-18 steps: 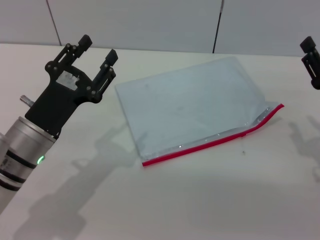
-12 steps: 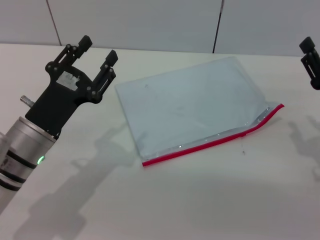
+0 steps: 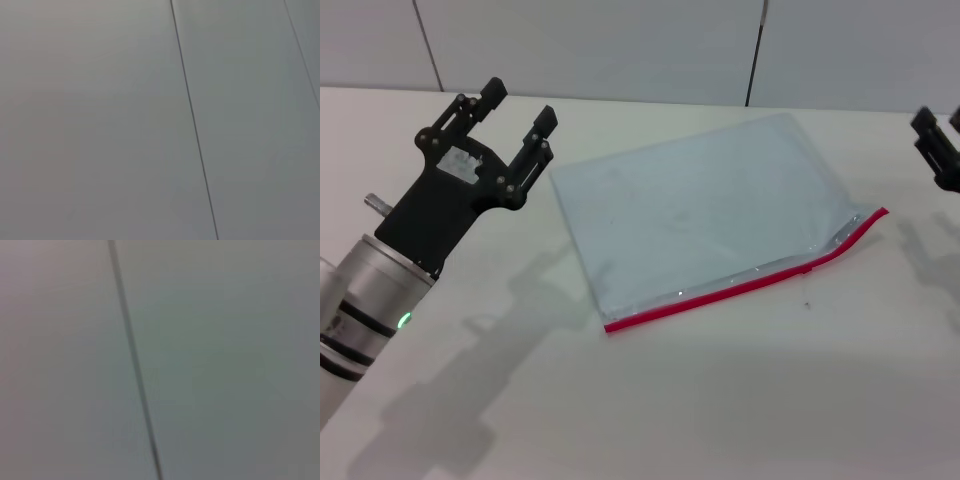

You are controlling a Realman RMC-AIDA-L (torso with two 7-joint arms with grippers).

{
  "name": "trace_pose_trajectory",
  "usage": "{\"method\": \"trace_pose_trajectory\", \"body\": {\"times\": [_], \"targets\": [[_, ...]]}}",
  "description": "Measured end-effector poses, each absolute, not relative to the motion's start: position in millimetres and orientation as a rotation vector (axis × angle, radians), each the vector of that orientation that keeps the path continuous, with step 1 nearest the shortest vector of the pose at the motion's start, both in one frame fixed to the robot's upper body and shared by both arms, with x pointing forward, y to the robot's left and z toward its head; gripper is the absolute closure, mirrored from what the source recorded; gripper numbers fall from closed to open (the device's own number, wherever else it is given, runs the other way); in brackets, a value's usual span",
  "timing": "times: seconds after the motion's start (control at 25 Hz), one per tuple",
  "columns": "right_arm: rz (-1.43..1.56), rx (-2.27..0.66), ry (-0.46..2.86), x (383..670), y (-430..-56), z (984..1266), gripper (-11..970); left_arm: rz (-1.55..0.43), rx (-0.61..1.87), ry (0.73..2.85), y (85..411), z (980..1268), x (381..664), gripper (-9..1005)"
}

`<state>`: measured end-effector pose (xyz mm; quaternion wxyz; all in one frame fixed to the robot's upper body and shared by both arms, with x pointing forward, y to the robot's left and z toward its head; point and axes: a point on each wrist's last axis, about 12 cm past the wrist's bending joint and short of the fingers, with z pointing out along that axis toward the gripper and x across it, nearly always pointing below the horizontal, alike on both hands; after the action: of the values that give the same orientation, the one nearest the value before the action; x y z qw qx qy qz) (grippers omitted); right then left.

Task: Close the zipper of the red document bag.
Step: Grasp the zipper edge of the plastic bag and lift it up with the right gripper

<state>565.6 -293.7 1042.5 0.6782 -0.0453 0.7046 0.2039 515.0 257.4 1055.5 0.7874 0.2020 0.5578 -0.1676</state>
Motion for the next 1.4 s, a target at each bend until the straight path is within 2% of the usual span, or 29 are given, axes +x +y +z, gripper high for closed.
{"method": "trace_pose_trajectory", "body": {"times": [0.36,1.4], "targets": [[0.509,-0.049,1.885,578.4,-317.3,1031.0,390,-0.359,0.438,1.208,257.4,1055.3,516.2,428],[0.607,-0.202,2.080,588.7,-281.8,1023.3,370,-0.367,0.427,1.206,256.6,1057.4,519.7,467]]}}
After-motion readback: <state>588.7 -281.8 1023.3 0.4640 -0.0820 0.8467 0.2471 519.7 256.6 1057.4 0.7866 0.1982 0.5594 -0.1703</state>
